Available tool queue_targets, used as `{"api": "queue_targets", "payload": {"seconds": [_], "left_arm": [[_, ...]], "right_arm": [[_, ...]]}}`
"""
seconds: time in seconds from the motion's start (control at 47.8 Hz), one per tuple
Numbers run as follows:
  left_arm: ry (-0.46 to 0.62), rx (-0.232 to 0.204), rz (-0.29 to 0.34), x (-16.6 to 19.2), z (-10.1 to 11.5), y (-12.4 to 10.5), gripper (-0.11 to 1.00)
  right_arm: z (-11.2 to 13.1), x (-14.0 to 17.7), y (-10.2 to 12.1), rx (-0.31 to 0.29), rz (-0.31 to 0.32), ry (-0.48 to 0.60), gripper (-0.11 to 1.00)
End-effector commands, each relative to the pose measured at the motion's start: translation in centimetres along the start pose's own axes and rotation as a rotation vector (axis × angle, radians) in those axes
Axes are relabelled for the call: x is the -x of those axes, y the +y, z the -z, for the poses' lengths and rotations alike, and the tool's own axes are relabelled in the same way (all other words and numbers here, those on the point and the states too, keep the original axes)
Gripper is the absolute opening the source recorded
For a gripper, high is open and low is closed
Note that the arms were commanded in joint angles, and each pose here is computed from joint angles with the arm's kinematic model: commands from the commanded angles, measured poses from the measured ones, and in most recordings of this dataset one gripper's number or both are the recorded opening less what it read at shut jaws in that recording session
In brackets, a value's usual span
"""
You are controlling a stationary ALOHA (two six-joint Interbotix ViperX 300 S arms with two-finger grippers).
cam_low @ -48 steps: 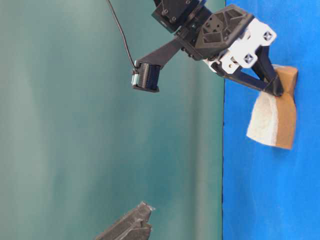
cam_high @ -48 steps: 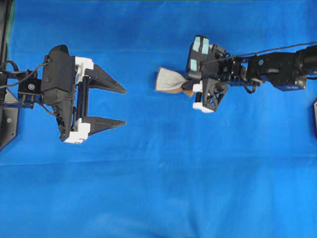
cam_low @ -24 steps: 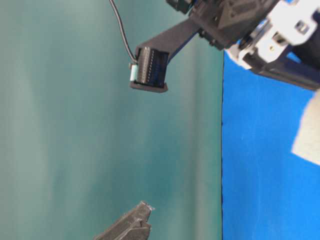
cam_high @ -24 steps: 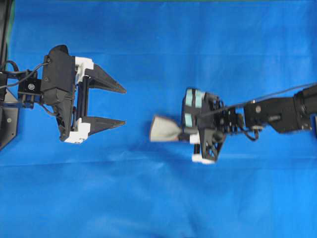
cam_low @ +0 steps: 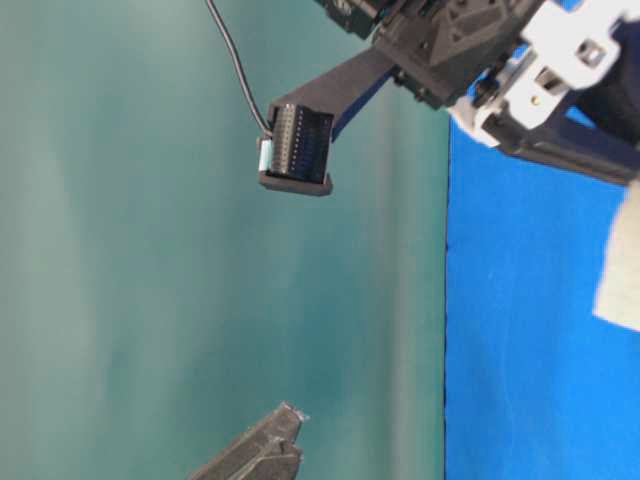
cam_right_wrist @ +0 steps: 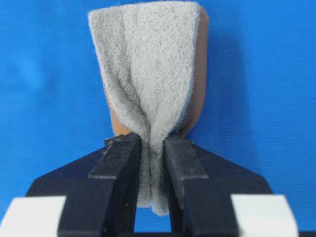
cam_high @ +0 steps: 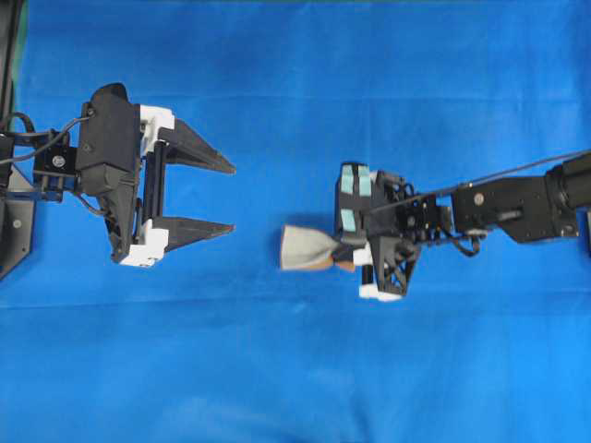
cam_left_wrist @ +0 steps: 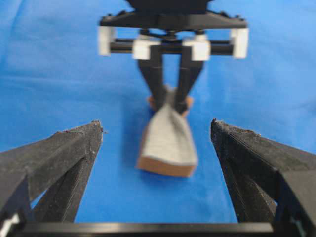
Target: Hand over the sponge with the left arm and wipe it with the right arm.
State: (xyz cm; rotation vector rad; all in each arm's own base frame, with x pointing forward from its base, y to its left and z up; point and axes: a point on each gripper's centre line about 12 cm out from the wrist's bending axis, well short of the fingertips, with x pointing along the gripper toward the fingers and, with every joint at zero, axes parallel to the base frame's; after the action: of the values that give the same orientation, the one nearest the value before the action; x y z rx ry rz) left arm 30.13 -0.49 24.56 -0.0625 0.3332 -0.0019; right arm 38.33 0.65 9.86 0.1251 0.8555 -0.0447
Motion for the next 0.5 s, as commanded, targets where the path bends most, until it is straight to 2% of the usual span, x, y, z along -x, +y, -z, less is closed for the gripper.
{"api": "queue_targets", "payload": {"seconds": [0.0,0.126,0.209,0.314,0.481], "left_arm": [[-0.014,-0.001,0.004,0.1,-0.2,-0.1,0.89],[-0.014,-0.002,0.004,0.1,-0.2,-0.1,0.89],[-0.015,-0.001,0.004,0.1,-0.3,-0.1,0.89],[-0.015,-0.001,0.004,0.1,-0.3,-0.1,0.89],[-0.017,-0.002,0.004,0.1,-0.3,-0.1,0.89]], "right_arm": [[-1.2,1.2,-3.3,-0.020,0.055,-0.042,0.24],[-1.0,1.9,-6.8,-0.044,0.118,-0.050,0.24],[-1.1,2.0,-7.6,-0.045,0.133,-0.052,0.24],[-1.0,2.0,-7.3,-0.035,0.128,-0.051,0.24],[-0.9,1.7,-5.5,0.000,0.095,-0.045,0.24]]}}
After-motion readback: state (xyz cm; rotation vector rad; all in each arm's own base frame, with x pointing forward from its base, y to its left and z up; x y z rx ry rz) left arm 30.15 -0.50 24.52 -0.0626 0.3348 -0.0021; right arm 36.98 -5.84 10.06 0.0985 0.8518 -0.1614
